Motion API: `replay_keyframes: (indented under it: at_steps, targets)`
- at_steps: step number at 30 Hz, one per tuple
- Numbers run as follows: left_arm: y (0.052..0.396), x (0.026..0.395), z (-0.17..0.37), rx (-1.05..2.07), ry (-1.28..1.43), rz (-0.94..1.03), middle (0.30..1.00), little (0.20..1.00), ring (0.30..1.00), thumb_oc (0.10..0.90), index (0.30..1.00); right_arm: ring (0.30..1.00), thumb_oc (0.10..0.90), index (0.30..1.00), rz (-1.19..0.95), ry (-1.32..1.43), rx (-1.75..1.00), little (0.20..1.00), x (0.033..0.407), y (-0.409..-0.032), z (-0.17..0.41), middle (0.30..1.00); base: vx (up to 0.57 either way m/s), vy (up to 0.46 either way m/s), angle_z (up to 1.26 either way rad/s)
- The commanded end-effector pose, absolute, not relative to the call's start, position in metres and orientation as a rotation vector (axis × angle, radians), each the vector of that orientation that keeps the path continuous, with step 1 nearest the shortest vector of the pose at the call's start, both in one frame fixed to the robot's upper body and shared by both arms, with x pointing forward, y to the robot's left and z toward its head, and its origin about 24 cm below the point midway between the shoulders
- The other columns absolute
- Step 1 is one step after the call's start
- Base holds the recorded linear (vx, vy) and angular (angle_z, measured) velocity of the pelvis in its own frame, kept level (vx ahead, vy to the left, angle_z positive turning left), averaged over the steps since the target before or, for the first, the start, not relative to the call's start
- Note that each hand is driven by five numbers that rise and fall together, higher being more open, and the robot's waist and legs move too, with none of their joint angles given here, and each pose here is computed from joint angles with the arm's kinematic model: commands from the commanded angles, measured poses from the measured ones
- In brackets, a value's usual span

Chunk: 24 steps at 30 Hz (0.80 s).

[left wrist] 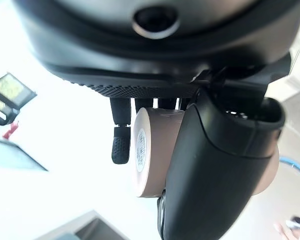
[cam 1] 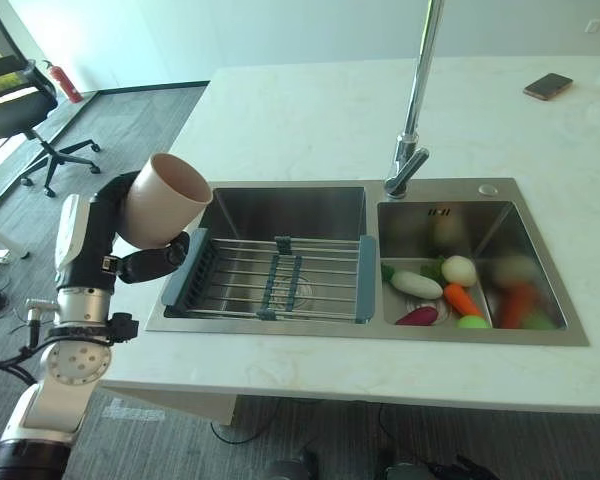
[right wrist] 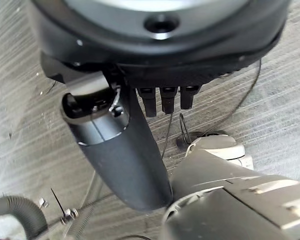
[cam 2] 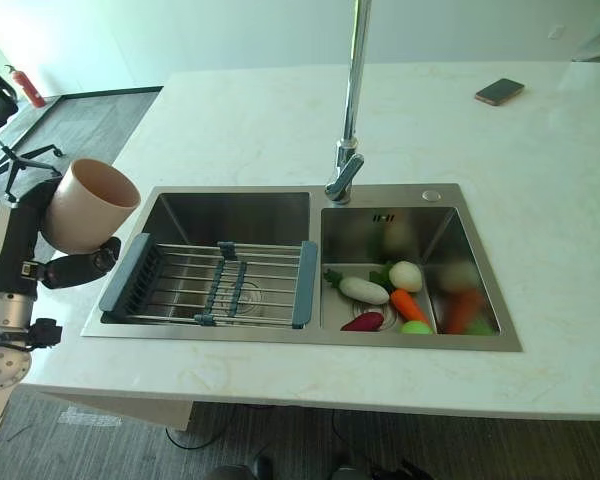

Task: Place the dishes in the dishwasher.

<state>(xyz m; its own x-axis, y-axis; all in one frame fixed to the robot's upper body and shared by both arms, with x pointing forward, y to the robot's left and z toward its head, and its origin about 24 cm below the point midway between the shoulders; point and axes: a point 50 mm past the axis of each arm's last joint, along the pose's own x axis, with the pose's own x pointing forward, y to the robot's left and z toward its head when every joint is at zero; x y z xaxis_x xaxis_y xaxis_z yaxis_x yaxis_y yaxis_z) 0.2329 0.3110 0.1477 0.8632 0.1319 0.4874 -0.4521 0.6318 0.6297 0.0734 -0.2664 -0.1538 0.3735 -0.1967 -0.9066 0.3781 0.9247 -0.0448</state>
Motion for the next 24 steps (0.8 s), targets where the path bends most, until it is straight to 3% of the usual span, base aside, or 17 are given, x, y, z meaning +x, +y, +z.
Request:
replay_keyframes:
  at_steps: [1,6,13,18,24]
  targets:
    - [0.321,0.229,0.226,0.828,-0.786,0.568,0.3,0.3,0.3,0.4,0.3,0.9,0.8,0.9,-0.26,1.14,0.121,0.9,0.081,-0.265,-0.153,0.9,-0.11,-0.114,0.47]
    - [0.331,0.222,0.228,0.802,-0.78,0.601,0.3,0.3,0.3,0.4,0.3,0.9,0.8,0.9,-0.355,1.164,0.172,0.9,0.079,-0.273,-0.152,0.9,-0.17,0.055,0.91]
    - [0.311,0.228,0.223,0.744,-0.834,0.435,0.3,0.3,0.3,0.4,0.3,0.9,0.8,0.9,-0.529,1.117,0.25,0.9,0.065,-0.279,-0.153,0.9,-0.21,0.472,1.69]
    - [0.3,0.221,0.22,0.803,-0.843,0.429,0.3,0.3,0.3,0.4,0.3,0.9,0.8,0.9,-0.522,1.087,0.258,0.9,0.079,-0.265,-0.154,0.9,0.02,0.458,0.78]
    - [0.291,0.235,0.235,0.817,-0.884,0.341,0.3,0.3,0.3,0.4,0.3,0.9,0.8,0.9,-0.505,1.052,0.294,0.9,0.081,-0.252,-0.156,0.9,0.07,0.163,1.04]
